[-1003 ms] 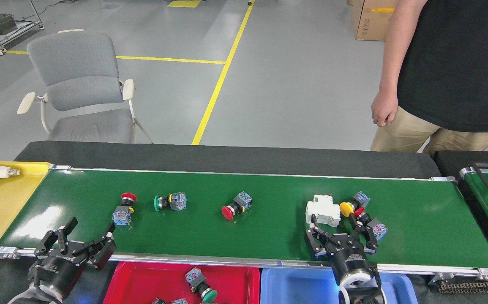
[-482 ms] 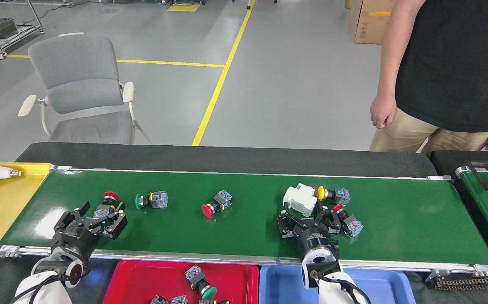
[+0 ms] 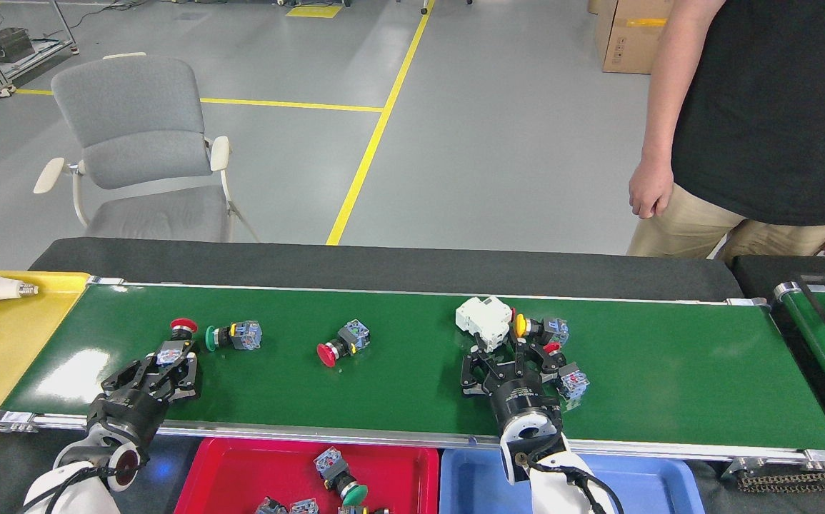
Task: Pick switch part from conveyor to tray
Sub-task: 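Drop the white block into blue tray and switch into red tray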
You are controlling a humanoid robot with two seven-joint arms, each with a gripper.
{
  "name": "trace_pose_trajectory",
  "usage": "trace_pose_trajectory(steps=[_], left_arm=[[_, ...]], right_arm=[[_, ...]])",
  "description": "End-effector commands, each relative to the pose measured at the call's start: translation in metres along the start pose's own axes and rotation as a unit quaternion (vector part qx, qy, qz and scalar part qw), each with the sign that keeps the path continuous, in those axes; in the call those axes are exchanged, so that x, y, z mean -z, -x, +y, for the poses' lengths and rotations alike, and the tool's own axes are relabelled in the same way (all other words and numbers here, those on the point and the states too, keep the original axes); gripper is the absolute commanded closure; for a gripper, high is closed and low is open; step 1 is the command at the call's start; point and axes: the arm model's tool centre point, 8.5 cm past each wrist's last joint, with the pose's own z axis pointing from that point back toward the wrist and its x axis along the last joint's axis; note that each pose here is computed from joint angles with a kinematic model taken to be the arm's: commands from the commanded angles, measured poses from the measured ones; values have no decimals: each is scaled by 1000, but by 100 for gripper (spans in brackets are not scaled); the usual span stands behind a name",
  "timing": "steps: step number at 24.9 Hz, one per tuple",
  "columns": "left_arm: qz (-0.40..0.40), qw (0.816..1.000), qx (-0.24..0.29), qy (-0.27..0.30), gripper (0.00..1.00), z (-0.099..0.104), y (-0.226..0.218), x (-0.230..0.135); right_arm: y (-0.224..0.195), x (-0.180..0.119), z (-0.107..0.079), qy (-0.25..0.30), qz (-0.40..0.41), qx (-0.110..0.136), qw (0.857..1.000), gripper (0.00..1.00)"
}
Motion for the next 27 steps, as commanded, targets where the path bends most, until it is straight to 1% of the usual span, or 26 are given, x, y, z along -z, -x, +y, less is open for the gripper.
trace_pose_trajectory(steps=[1,2,3,4,5,6,7,8,9,11,12,13,14,16,18,20,21,22,23,24,25,27], left_arm=[[-80,996,28,-18,91,9,-27,-20],[-85,996,32,-15,85,3,-37,-37],[-89,995,35,-12,69,-1,-46,-51],[-94,995,35,-8,51,-7,-56,-66],[-97,995,36,-5,41,-10,-63,-76],[-100,994,34,-3,22,-13,-71,-84],[-100,995,27,-10,0,-13,-80,-87],[-98,995,17,-18,0,-12,-88,-87],[-97,995,10,-24,0,-11,-93,-87],[-94,995,3,-26,0,-12,-95,-86],[-91,995,2,-27,0,-12,-94,-86],[-87,996,3,-26,0,-12,-91,-86],[-79,996,3,-28,0,-11,-85,-88],[-58,998,6,-28,0,-10,-72,-92],[-30,999,6,-35,0,-6,-53,-95],[-5,999,5,-45,0,0,-35,-88],[40,998,-2,-46,0,1,-20,-83],[66,997,-6,-44,0,0,-8,-82],[79,996,-3,-39,0,-1,4,-84],[91,995,3,-30,0,-3,19,-93],[97,995,7,-24,0,-5,28,-98],[101,995,10,-18,0,-5,38,-98]], right_arm=[[11,-10,-26,53,-13,-3,999,98],[20,-27,-30,69,-27,-8,997,98],[26,-45,-30,78,-42,-8,996,98],[36,-69,-26,79,-61,-5,995,98],[44,-87,-24,78,-75,-1,994,98],[55,-107,-21,76,-94,2,993,98],[65,-128,-13,68,-119,3,991,97],[74,-146,-3,56,-139,5,989,96],[83,-160,7,48,-161,6,986,93],[100,-182,16,44,-200,11,979,83],[106,-195,23,33,-220,18,975,69],[110,-205,27,24,-236,24,971,33],[113,-211,28,23,-241,29,970,0],[117,-213,26,29,-243,34,969,0],[123,-209,23,36,-221,36,974,0],[137,-198,17,53,-145,49,987,0],[140,-192,17,55,-92,66,992,0],[141,-186,16,57,-45,82,994,0],[144,-184,18,52,-2,91,994,0],[152,-184,21,45,40,90,994,0],[158,-186,23,39,65,87,993,0],[167,-192,28,27,90,80,992,0]])
